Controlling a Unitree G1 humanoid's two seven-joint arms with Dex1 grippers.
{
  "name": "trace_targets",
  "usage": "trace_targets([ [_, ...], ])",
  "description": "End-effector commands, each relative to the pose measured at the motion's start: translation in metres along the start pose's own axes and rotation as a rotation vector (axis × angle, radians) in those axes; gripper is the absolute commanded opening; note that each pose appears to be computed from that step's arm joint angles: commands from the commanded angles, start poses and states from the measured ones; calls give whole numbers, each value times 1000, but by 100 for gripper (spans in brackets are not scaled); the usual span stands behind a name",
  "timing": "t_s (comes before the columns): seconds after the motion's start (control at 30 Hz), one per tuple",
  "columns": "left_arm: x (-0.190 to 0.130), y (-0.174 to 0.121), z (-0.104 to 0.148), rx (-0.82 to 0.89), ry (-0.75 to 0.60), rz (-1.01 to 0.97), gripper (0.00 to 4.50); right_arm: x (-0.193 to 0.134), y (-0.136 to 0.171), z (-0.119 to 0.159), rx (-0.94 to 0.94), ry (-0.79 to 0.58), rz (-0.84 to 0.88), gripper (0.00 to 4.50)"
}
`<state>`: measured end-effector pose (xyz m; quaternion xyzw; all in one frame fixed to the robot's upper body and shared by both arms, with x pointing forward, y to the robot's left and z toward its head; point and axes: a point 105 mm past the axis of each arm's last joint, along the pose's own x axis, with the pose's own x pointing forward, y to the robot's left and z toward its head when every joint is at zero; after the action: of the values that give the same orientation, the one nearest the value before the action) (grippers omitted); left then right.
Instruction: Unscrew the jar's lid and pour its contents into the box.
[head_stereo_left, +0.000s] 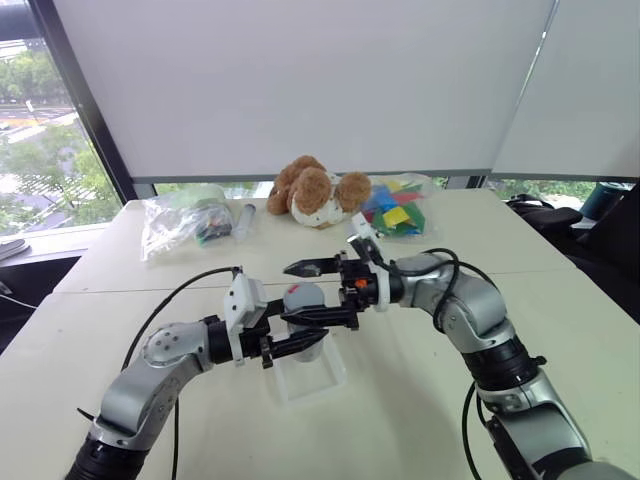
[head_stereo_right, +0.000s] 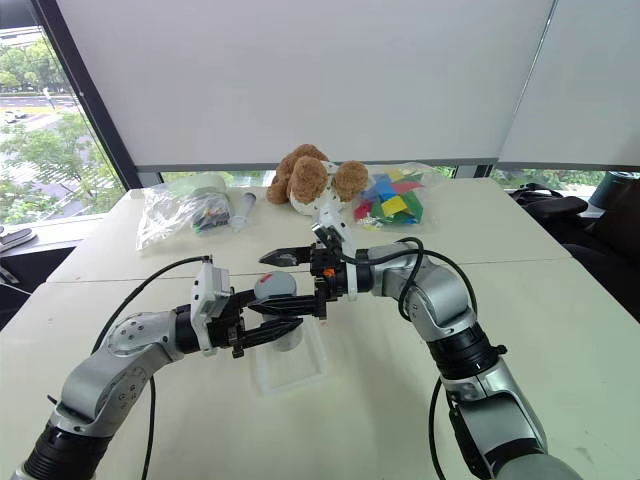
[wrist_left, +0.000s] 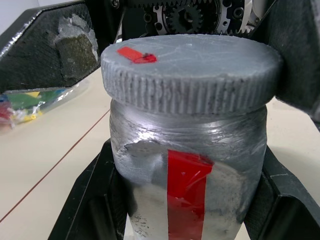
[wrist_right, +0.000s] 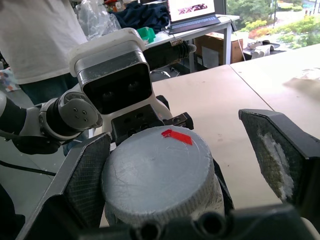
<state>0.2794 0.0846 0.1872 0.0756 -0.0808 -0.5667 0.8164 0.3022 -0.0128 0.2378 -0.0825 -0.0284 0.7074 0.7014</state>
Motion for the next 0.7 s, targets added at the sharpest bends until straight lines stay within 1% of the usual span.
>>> trace_targets([
  [0.03, 3, -4, 12, 50, -34, -23, 220, -3, -5, 12, -55, -17, -17, 444],
  [0.17, 1, -4, 12, 50, -32, -22, 220, -10, -4, 11, -46, -22, -14, 444],
  [0.33, 1, -3, 12, 49, -31, -20, 220, -16, -4, 15, -6, -67, -15, 444],
  [0.7, 0, -2, 10, 47, -28, -15, 220, -29, -3, 6, 13, -55, -8, 444],
])
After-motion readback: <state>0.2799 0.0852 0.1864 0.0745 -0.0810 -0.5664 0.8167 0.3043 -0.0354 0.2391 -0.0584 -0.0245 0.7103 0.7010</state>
